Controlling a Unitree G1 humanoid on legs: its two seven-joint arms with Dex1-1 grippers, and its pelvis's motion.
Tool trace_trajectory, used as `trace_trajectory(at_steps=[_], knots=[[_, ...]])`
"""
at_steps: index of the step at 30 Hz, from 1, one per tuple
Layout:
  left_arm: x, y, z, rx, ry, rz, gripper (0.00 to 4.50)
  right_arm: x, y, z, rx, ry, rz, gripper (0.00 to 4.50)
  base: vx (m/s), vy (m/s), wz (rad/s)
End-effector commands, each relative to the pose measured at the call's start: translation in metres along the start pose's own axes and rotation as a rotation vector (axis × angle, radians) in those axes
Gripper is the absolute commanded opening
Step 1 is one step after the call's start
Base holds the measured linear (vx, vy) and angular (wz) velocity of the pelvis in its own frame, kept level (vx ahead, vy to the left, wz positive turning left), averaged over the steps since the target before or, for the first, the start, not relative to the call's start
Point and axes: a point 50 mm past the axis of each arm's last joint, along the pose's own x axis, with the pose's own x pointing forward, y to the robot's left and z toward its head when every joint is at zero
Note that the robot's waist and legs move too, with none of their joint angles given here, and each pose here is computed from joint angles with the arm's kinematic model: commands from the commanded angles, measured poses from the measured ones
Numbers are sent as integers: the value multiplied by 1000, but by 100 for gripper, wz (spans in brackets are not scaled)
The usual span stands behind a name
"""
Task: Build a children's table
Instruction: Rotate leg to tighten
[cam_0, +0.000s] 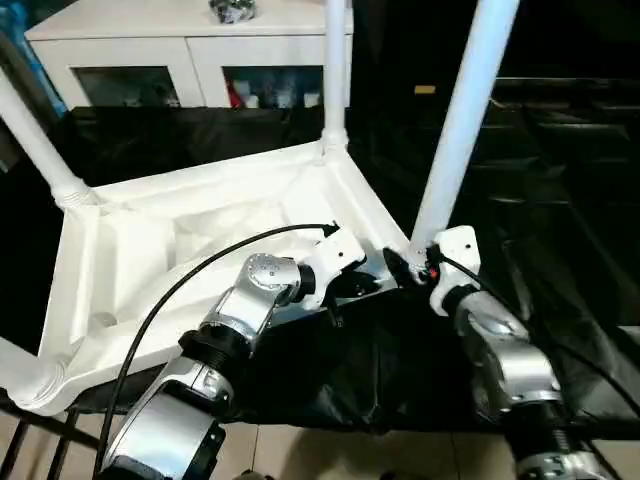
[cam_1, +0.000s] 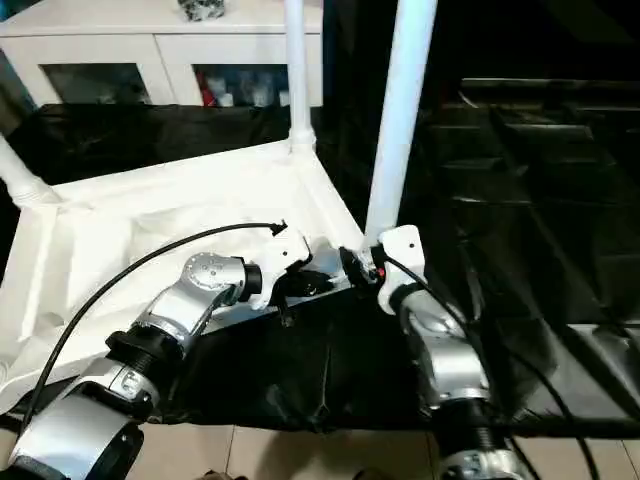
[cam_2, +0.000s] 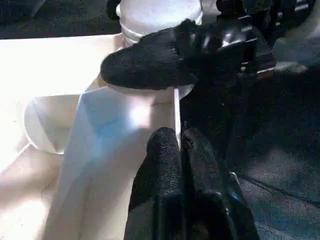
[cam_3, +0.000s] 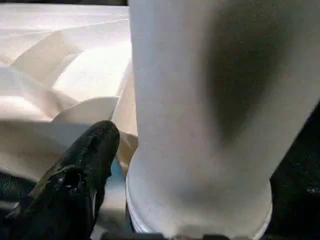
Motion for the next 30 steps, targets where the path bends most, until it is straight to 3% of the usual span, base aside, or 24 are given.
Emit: trace_trajectory(at_steps=[1,13,18,30], knots=[[6,-12,13,53,-94,-123,0,1,28,3,-39,-8,256,385,0,0,0],[-28,-14,1,120,-38,-391,0,-50,18,-1,-175,128,738,385,0,0,0],[-33,-16,0,133,-29,-465,0,-59,15,0,-186,181,841,385,0,0,0],[-36,-20,-2,144,-9,-539,0,-62,12,4,-173,237,922,282,0,0,0]])
